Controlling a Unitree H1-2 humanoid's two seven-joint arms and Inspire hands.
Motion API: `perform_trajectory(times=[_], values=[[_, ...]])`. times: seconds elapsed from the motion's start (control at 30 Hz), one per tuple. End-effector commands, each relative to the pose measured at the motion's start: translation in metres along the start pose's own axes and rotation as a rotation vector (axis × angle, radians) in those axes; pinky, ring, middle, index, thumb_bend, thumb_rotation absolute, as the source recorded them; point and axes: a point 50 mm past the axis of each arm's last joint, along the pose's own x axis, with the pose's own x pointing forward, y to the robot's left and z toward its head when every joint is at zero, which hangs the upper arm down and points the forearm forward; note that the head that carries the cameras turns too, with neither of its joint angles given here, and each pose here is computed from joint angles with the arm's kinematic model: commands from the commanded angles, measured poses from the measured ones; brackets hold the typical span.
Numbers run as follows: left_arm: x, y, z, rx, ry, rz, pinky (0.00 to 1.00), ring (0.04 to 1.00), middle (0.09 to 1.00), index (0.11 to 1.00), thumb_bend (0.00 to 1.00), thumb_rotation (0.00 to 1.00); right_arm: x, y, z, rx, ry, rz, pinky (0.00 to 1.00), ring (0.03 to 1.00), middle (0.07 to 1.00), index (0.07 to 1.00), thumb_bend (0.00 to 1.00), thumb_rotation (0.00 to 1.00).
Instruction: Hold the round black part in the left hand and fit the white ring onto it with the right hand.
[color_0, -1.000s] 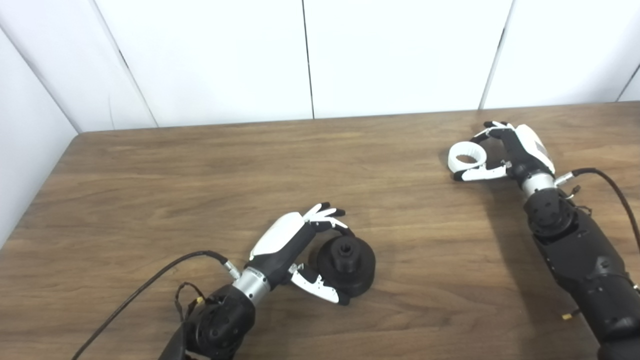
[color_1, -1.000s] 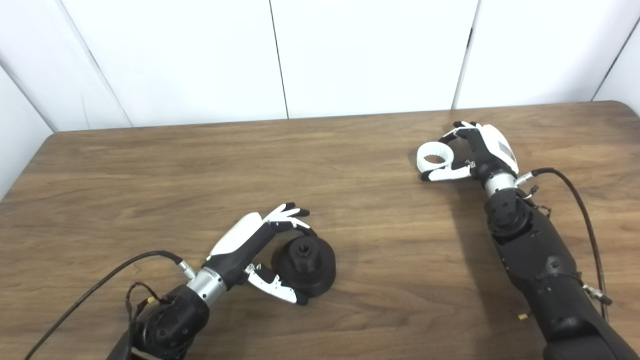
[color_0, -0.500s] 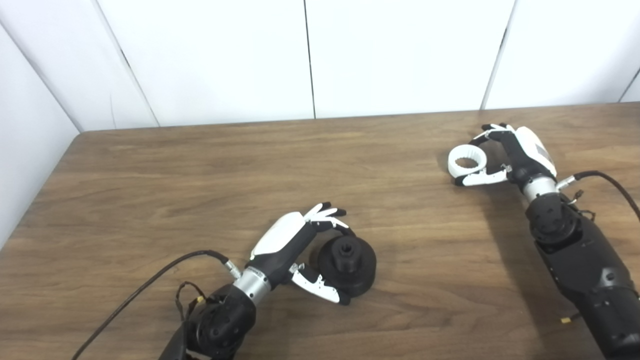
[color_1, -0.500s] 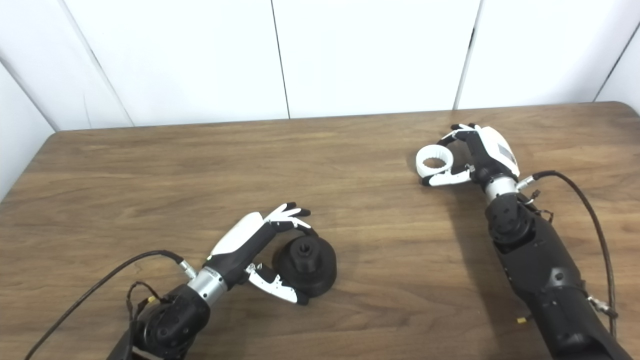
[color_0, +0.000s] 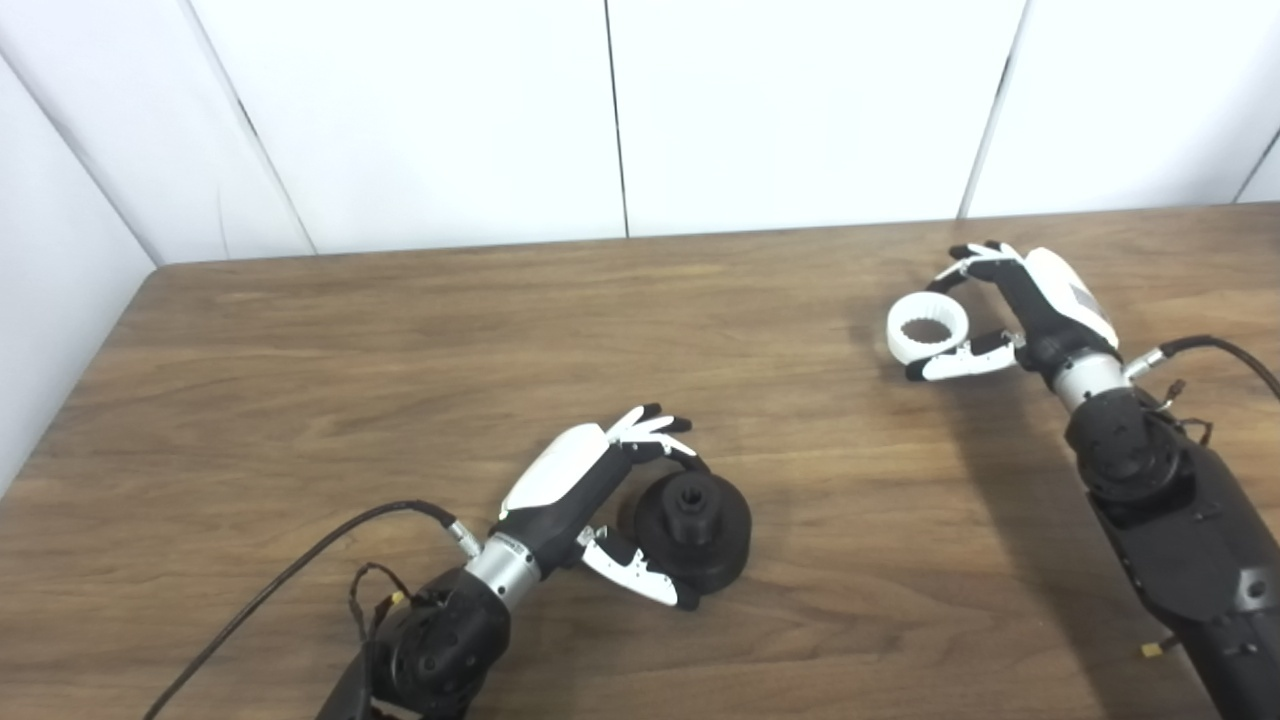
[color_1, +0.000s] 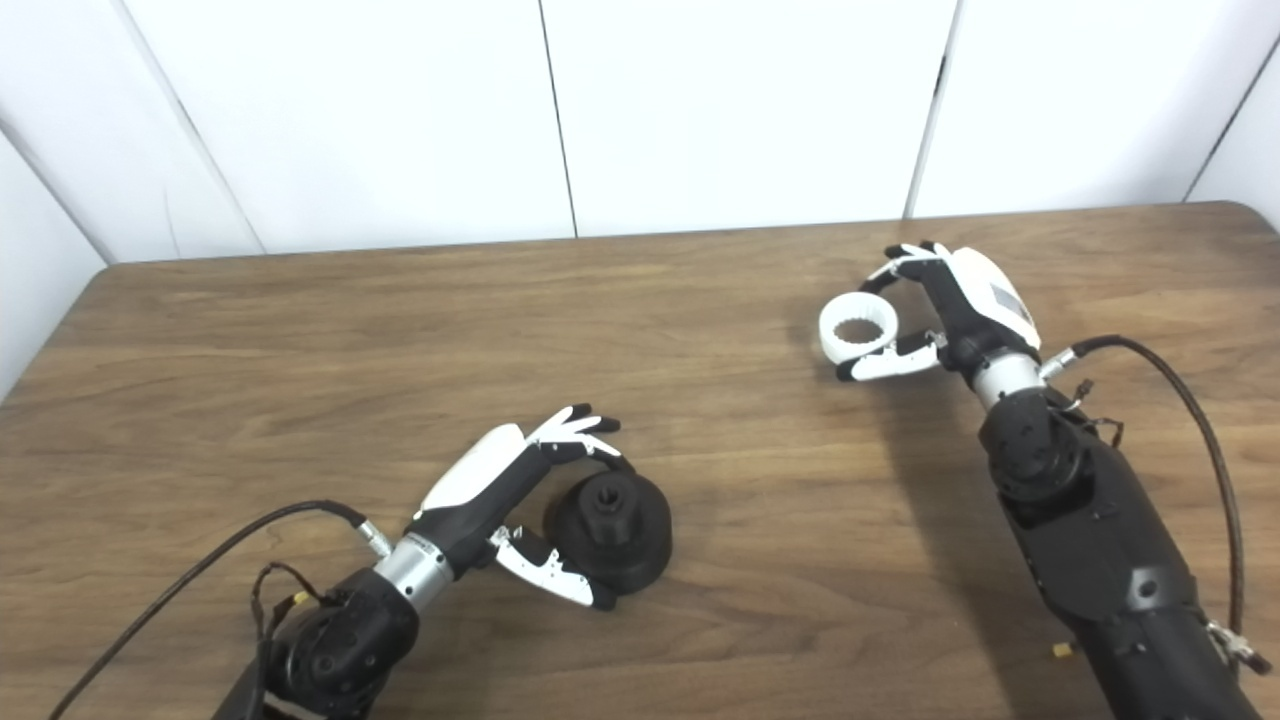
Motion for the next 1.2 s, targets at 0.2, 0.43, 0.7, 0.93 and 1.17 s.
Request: perform_trajectory(times=[0.2, 0.43, 0.7, 0.93, 1.17], values=[[-0.001, -0.010, -0.012, 0.016, 0.059, -0.054, 0.92, 1.000, 0.921, 0.601, 0.90, 0.19, -0.018, -0.015, 0.039, 0.004, -0.101, -0.018, 1.00, 0.991, 0.893, 0.487, 0.53, 0.14], [0.001, -0.012, -0.012, 0.020, 0.058, -0.055, 0.92, 1.000, 0.921, 0.601, 0.90, 0.19, -0.035, -0.013, 0.056, 0.020, -0.140, 0.003, 1.00, 0.996, 0.897, 0.487, 0.53, 0.14], [0.002, -0.012, -0.013, 0.017, 0.057, -0.053, 0.92, 1.000, 0.923, 0.602, 0.90, 0.19, -0.056, -0.003, 0.074, 0.045, -0.176, 0.037, 1.00, 0.995, 0.896, 0.487, 0.53, 0.14], [0.003, -0.012, -0.012, 0.019, 0.061, -0.050, 0.92, 1.000, 0.924, 0.604, 0.90, 0.18, -0.072, 0.007, 0.083, 0.054, -0.187, 0.057, 1.00, 0.993, 0.893, 0.487, 0.53, 0.14], [0.004, -0.012, -0.011, 0.017, 0.059, -0.045, 0.92, 1.000, 0.922, 0.604, 0.90, 0.18, -0.085, 0.013, 0.090, 0.085, -0.220, 0.077, 1.00, 0.993, 0.895, 0.487, 0.53, 0.14]])
